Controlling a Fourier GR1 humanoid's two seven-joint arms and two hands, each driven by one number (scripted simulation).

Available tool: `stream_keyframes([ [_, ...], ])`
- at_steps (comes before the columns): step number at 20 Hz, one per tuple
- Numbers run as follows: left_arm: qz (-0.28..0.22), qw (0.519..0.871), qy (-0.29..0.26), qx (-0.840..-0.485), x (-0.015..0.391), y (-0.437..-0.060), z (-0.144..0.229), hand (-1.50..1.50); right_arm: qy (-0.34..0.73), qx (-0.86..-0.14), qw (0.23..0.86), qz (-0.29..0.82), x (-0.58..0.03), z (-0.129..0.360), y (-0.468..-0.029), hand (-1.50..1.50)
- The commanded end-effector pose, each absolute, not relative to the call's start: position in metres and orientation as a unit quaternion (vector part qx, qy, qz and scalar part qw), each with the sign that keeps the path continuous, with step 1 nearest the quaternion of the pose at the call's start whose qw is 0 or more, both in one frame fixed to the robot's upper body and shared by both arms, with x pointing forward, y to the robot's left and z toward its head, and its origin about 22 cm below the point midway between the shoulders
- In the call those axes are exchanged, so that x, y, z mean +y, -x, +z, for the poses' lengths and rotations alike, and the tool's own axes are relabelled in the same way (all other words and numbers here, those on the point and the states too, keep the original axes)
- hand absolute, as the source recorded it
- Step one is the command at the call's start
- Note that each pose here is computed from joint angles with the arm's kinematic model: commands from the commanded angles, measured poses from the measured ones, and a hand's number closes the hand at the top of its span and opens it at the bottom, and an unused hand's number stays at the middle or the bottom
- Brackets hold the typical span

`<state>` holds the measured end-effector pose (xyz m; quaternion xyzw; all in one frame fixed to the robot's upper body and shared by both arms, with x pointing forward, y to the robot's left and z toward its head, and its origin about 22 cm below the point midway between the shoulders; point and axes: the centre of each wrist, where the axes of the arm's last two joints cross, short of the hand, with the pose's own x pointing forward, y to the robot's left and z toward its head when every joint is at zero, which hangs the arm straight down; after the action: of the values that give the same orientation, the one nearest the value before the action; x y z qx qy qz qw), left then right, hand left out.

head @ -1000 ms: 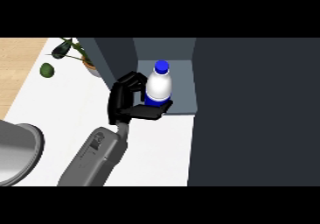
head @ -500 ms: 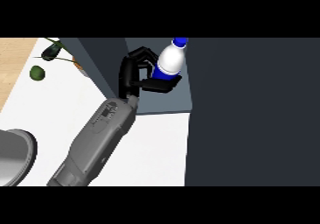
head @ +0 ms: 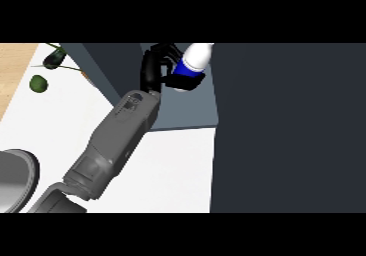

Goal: Pick up the bottled water, place it into the cabinet and close the cabinet

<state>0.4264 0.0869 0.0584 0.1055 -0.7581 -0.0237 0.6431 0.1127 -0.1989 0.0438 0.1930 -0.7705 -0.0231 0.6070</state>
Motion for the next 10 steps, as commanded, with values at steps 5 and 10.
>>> stream_keyframes([
  [5, -0.061, 0.629, -0.196, -0.750, 0.117, -0.436, 0.042, 1.50, -0.194, -0.773, 0.604, -0.020, -0.211, 0.031, -0.114, -1.50],
  [10, -0.071, 0.620, -0.248, -0.741, 0.129, -0.436, 0.035, -1.50, -0.201, -0.767, 0.609, -0.015, -0.212, 0.034, -0.103, -1.50],
])
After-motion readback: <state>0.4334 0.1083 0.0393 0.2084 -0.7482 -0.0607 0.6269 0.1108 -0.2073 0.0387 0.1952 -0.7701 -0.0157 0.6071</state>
